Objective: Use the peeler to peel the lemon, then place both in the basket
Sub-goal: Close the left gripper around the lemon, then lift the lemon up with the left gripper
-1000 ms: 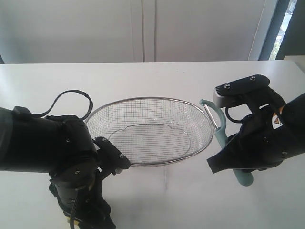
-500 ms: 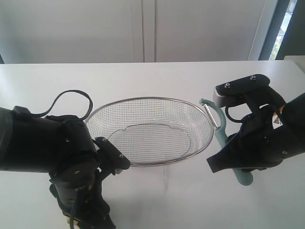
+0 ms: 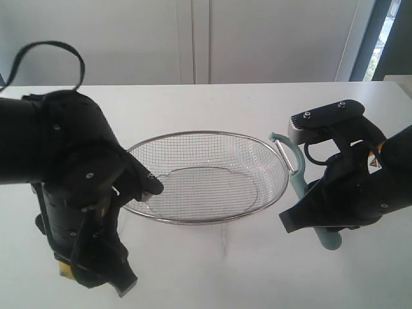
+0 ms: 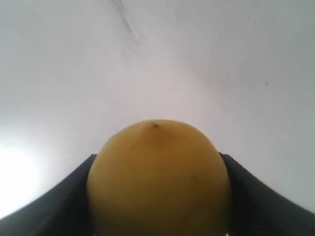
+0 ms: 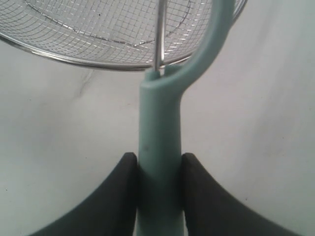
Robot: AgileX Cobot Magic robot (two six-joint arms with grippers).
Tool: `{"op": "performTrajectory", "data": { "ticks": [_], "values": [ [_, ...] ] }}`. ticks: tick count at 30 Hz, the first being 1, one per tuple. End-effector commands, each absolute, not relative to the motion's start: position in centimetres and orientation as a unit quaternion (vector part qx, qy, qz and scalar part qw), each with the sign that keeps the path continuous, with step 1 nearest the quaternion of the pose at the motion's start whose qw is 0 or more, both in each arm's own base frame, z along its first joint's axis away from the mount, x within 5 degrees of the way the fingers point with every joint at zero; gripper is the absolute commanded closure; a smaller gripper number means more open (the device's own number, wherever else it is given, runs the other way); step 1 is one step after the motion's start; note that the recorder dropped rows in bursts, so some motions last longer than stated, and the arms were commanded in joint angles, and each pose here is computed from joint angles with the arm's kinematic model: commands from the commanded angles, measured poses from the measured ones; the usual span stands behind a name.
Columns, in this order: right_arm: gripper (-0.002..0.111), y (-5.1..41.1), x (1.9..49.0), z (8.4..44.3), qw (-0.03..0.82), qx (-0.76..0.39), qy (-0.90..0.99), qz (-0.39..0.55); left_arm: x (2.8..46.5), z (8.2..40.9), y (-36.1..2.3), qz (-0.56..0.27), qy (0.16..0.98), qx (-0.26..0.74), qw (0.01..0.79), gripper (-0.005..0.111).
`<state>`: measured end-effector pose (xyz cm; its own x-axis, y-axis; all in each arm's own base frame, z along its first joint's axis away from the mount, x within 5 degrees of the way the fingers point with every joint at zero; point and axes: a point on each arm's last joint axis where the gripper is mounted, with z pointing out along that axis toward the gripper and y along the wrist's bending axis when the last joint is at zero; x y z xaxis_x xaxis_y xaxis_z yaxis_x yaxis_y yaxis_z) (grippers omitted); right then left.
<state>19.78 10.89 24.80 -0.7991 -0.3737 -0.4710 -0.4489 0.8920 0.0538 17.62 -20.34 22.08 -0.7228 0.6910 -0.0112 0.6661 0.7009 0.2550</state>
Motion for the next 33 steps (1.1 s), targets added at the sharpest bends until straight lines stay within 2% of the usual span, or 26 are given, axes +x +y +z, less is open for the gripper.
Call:
{"op": "performTrajectory", "data": {
  "ticks": [1,8,13,17,25,33],
  "values": [
    [0.108,10.8,19.8,25.0,0.239,-0.219,0.942,0.081,16.7,24.5,-19.3,0.135,0.909,0.394,0.033,0.090],
    [0.108,10.8,19.8,25.0,0.240,-0.219,0.942,0.081,15.6,26.7,-17.3,0.162,0.880,0.445,0.008,0.090],
    [0.108,10.8,19.8,25.0,0.242,-0.219,0.942,0.081,15.3,28.2,-15.6,0.184,0.868,0.458,0.051,0.093],
    [0.108,10.9,19.9,25.1,0.246,-0.218,0.941,0.082,14.1,28.9,-13.5,0.191,0.864,0.459,0.077,0.106],
    [0.108,10.9,19.9,25.1,0.248,-0.218,0.940,0.082,12.1,30.9,-8.9,0.212,0.857,0.439,0.167,0.107],
    [0.108,10.9,19.9,25.1,0.248,-0.218,0.940,0.082,11.5,31.8,-7.8,0.204,0.862,0.418,0.201,0.107]
  ]
}}
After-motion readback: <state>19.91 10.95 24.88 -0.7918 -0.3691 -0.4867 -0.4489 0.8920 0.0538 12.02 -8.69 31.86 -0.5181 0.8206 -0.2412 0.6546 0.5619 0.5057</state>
